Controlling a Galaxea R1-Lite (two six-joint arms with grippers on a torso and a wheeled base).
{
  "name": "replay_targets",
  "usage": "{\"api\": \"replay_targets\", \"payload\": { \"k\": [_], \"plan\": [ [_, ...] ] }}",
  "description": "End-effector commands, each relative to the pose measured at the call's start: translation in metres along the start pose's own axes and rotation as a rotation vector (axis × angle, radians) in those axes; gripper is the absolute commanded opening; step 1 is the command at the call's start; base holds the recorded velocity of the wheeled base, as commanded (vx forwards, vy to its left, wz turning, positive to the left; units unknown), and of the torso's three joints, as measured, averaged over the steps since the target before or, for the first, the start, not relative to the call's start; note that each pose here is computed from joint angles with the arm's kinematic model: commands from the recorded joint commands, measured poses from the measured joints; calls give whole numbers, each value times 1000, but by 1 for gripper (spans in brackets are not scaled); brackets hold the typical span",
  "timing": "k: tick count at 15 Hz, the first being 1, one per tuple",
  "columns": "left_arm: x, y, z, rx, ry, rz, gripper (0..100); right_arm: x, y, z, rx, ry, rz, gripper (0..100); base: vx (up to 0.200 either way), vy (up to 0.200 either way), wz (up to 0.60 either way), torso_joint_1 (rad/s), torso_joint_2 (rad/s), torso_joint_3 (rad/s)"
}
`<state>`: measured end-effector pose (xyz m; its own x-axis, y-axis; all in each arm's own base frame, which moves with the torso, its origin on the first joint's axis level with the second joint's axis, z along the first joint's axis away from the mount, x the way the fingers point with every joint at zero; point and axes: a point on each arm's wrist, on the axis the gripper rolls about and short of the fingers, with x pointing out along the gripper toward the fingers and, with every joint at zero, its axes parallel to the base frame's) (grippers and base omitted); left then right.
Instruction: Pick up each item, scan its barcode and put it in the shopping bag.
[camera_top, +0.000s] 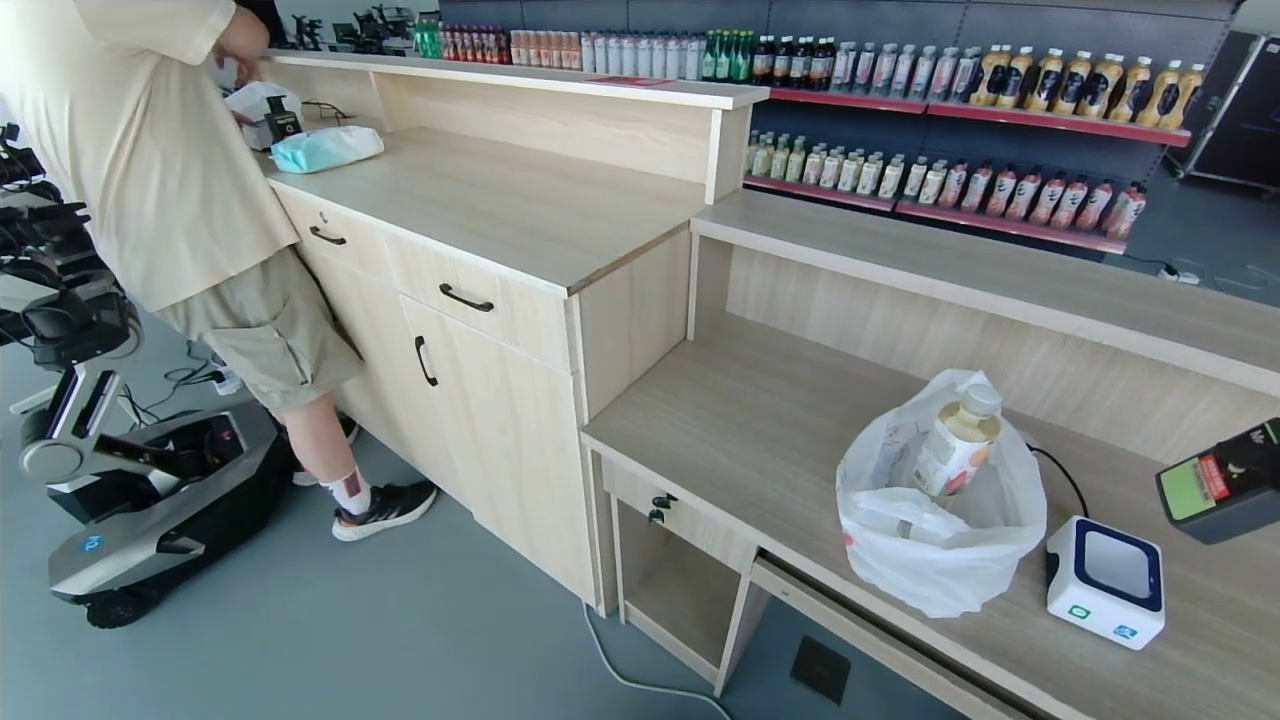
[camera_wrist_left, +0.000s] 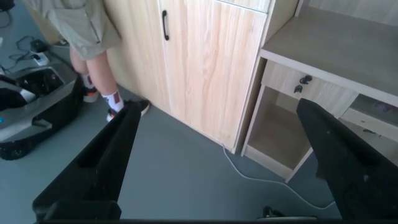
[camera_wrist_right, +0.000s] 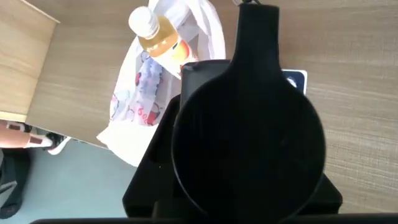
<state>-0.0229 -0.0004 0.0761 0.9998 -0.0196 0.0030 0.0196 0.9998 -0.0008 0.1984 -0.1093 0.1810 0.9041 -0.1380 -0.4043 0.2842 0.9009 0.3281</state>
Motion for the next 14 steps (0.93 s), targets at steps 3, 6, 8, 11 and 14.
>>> {"api": "replay_targets", "payload": {
  "k": [3, 6, 8, 11, 14],
  "plan": [
    [0, 0, 0, 1, 1, 0, 100, 39, -43, 10, 83, 63, -20, 0, 0, 0, 0, 0, 0, 0],
    [0, 0, 0, -1, 0, 0, 100, 51, -49, 12, 55, 78, -15, 0, 0, 0, 0, 0, 0, 0],
    [0, 0, 0, -1, 0, 0, 100, 60, -54, 6, 28, 111, 1, 0, 0, 0, 0, 0, 0, 0],
    [0, 0, 0, 1, 0, 0, 100, 71, -65, -1, -8, 141, 100, 0, 0, 0, 0, 0, 0, 0],
    [0, 0, 0, 1, 0, 0, 100, 73, -84, -10, -50, 160, 171, 0, 0, 0, 0, 0, 0, 0]
  ]
}}
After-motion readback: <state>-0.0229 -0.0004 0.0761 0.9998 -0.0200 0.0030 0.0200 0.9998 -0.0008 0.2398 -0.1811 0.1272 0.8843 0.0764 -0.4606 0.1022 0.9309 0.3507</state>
